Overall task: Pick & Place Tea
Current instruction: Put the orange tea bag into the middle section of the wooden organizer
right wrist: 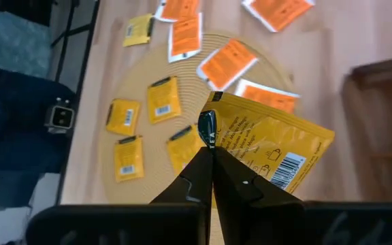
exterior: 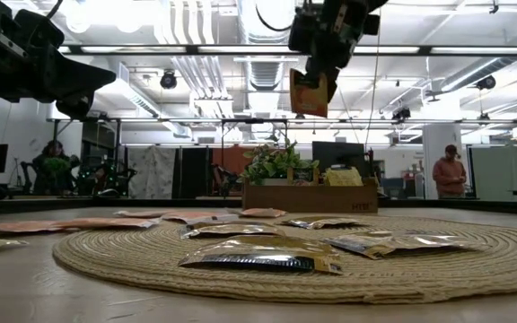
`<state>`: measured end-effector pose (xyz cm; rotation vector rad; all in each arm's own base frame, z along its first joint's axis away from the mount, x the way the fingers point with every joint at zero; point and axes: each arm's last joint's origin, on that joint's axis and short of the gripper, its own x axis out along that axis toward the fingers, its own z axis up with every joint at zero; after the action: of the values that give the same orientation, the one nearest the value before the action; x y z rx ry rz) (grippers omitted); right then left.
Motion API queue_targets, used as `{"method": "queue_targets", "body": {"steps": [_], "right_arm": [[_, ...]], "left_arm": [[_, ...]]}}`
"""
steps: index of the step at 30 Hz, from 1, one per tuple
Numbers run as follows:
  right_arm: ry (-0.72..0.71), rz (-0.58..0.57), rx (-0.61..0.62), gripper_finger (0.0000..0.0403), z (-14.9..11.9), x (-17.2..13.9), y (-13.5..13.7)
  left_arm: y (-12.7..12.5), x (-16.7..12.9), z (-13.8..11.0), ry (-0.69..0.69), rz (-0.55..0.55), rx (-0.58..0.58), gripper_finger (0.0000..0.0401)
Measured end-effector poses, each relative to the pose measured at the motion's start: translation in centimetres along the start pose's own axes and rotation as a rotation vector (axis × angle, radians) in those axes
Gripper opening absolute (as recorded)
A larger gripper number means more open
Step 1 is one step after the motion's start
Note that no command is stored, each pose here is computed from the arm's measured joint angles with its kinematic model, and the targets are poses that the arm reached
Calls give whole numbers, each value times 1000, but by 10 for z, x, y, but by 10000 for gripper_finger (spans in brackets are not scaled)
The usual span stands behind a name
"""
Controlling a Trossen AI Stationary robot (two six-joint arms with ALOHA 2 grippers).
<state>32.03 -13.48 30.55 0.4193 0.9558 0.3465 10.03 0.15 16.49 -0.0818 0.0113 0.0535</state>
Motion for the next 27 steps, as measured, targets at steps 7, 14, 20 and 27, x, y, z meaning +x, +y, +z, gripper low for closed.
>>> {"method": "queue_targets", "body": {"steps": [7,14,20,27], "right_arm": [[14,12,-18,8,-19,-27,-26],[2,-13,-42,8,-32,-48,-45],[-25,-39,-96,8,-33,-55,-55],[-3,-24,-128,8,-22,-45,-71]], "left_arm": [[0,0,0,0,0,0,0],[0,0,0,0,-1,0,0],[0,0,0,0,-1,0,0],[0,0,0,0,-1,0,0]]}}
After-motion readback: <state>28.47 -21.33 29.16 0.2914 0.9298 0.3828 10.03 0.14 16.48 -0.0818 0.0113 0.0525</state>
